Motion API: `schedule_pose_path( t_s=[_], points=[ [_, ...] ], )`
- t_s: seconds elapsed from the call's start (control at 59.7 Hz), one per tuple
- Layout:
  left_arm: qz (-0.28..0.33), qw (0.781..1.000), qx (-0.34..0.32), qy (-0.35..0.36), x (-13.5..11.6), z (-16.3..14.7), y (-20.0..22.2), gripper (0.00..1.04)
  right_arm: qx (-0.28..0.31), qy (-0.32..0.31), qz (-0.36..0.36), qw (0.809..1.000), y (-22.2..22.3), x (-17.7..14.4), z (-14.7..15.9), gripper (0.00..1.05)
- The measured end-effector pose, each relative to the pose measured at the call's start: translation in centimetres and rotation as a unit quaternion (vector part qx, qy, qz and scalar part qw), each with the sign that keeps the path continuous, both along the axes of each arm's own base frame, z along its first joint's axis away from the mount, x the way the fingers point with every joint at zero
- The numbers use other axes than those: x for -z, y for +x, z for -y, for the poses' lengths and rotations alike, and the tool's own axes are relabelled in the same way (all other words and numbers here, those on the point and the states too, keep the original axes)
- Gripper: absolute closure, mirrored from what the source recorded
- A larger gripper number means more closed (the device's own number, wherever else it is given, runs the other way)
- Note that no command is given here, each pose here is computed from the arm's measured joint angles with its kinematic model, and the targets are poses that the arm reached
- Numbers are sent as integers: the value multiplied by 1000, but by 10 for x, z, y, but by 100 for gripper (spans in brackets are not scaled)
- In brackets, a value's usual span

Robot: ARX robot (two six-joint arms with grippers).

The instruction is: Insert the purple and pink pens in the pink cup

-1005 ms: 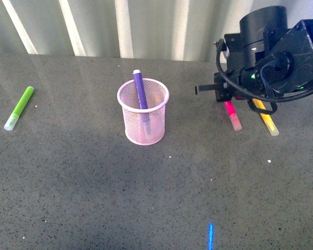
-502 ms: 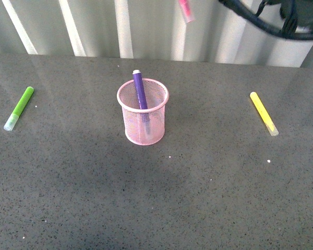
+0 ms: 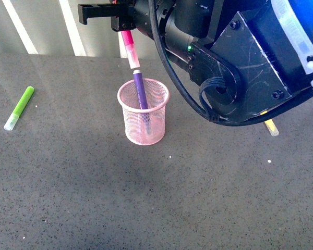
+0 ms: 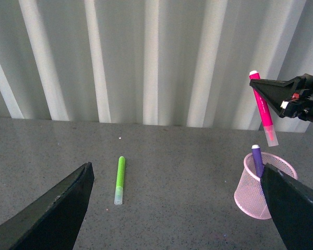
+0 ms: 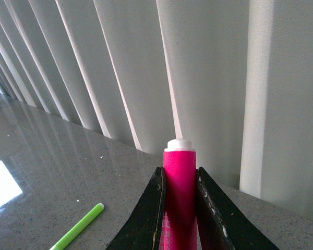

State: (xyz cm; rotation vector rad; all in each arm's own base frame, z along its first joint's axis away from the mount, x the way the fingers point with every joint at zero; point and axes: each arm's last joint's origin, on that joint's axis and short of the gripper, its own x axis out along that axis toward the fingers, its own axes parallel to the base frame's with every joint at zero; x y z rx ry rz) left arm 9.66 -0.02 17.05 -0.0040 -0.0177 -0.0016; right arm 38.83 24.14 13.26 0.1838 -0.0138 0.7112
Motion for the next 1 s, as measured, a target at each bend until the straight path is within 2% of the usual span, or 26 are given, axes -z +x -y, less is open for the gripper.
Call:
schedule_pose_path(
  t_s=[0.251,0.486,1.005],
  points=[
    [0,1000,0,0,0,0,0,7,-12,-6,-27,1000,7,12,-7,93],
    [0,1000,0,0,0,0,0,7,0,-47,-41,998,10,37,-2,93],
    [0,1000,0,0,0,0,0,7,1,-61,-47,997,12,42,2,93]
  ],
)
